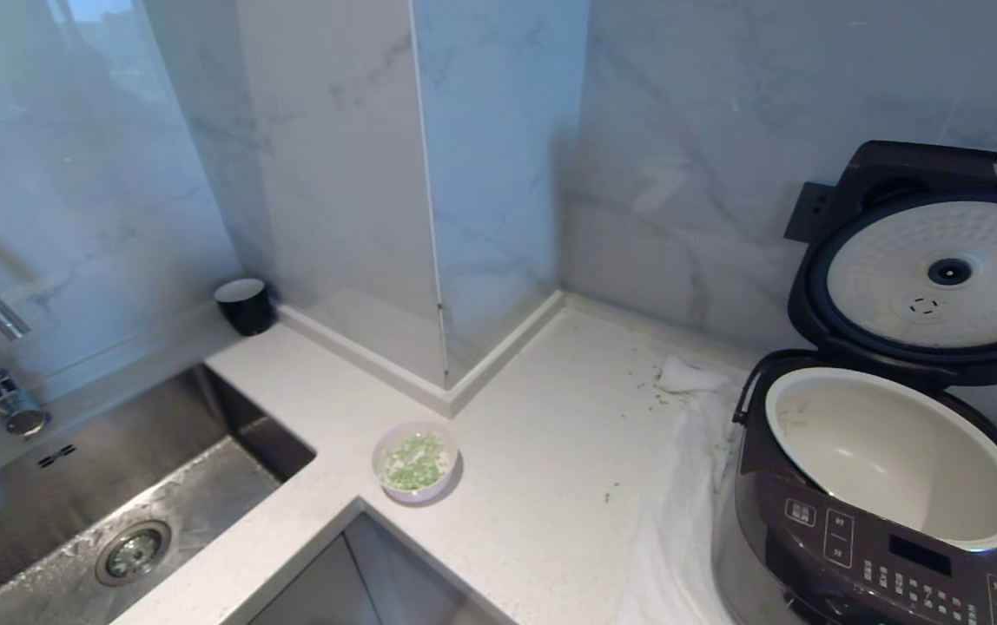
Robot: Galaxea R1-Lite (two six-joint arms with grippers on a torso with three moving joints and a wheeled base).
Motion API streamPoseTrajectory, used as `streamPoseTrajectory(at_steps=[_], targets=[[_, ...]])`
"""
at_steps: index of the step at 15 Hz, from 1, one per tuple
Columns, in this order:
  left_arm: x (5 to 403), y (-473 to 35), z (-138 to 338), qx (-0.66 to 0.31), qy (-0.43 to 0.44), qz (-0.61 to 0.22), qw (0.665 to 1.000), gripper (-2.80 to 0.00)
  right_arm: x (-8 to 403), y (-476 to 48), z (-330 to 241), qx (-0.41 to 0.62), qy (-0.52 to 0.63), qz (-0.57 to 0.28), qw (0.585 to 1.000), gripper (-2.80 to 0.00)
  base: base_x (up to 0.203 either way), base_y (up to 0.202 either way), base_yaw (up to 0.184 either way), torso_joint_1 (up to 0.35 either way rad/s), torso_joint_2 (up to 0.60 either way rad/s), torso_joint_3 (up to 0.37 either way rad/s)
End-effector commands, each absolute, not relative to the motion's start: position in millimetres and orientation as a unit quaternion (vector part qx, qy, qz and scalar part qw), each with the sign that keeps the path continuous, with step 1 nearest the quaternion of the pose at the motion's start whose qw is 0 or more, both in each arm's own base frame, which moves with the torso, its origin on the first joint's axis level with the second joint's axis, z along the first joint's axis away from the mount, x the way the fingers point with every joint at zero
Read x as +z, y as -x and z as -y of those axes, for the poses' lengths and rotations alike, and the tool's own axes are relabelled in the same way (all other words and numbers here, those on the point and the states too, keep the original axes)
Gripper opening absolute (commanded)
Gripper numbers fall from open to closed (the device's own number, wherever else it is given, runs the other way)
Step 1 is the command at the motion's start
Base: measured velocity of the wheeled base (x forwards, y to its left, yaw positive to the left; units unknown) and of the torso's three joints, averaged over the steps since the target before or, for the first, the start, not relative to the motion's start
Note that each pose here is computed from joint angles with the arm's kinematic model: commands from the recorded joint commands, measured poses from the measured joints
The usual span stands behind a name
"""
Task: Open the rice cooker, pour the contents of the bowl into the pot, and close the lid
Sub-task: Pick up the bowl on the table
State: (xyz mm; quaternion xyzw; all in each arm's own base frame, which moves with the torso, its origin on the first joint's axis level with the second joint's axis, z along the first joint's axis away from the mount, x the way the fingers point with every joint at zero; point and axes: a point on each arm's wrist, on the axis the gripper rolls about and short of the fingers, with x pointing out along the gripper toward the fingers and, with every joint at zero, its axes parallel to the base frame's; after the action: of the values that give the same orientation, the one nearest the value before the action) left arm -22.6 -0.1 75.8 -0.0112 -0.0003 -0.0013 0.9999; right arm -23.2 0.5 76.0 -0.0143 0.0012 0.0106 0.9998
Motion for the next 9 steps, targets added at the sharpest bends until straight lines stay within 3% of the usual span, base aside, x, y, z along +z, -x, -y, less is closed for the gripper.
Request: streamPoseTrajectory(at_steps=[1,9], targets=[[75.4,22.5,0.0,-0.002,0.012,-0.001,1.000,-2.80,76.0,23.0,-0.5,0.011,0.015,-0.002,1.000,-2.80,-0.014,0.016,-0.141,0.010,0.00,-0.002],[75.4,22.5,0.0,-0.002,0.012,-0.001,1.000,-2.80,76.0,23.0,-0.5,0.011,0.015,-0.002,1.000,-2.80,-0.007,0.018,-0.156,0.002,0.01,0.003]])
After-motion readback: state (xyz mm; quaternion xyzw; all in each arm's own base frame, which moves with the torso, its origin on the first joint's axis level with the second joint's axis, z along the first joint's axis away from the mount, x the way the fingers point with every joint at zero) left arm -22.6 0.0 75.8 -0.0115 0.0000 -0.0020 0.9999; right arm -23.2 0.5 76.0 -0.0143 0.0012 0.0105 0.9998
